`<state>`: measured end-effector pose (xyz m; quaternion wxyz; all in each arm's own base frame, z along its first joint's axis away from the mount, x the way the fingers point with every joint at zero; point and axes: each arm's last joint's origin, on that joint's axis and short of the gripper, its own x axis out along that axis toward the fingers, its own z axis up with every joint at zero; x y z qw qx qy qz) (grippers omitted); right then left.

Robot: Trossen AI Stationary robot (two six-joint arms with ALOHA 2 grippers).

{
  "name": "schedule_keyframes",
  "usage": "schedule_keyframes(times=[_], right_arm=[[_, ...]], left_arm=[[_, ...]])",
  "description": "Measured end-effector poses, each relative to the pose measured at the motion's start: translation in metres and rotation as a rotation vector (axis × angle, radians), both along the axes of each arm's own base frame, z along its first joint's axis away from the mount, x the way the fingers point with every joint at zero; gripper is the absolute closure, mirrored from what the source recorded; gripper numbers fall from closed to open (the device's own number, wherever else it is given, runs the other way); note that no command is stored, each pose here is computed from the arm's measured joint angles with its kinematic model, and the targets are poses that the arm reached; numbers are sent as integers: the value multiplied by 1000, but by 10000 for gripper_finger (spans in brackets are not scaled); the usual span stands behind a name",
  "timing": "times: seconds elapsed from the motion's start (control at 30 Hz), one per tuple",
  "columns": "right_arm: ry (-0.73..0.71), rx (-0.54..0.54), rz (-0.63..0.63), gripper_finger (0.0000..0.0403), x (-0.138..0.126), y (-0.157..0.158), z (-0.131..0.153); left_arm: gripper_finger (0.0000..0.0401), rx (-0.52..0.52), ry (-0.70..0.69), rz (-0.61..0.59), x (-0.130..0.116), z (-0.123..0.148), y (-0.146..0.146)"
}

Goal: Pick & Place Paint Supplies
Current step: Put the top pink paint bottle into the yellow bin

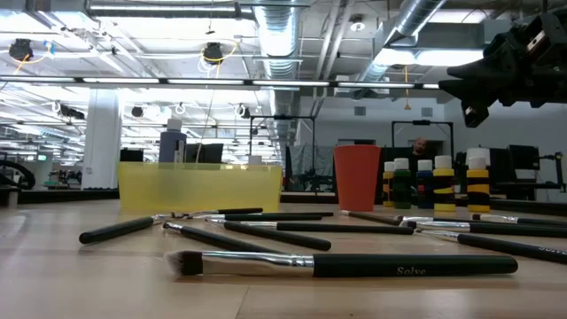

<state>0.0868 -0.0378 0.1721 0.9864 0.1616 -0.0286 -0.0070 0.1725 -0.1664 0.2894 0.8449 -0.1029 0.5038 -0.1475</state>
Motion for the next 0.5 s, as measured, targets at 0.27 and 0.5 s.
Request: schedule_keyframes(times=[0.27,0.5], right_arm=[[0,0,0,283,0,0,0],[0,0,0,283,0,0,0]], left_arm=[[162,-18,16,71,-12,-12,13],[162,-3,-33,6,-10,-11,10]])
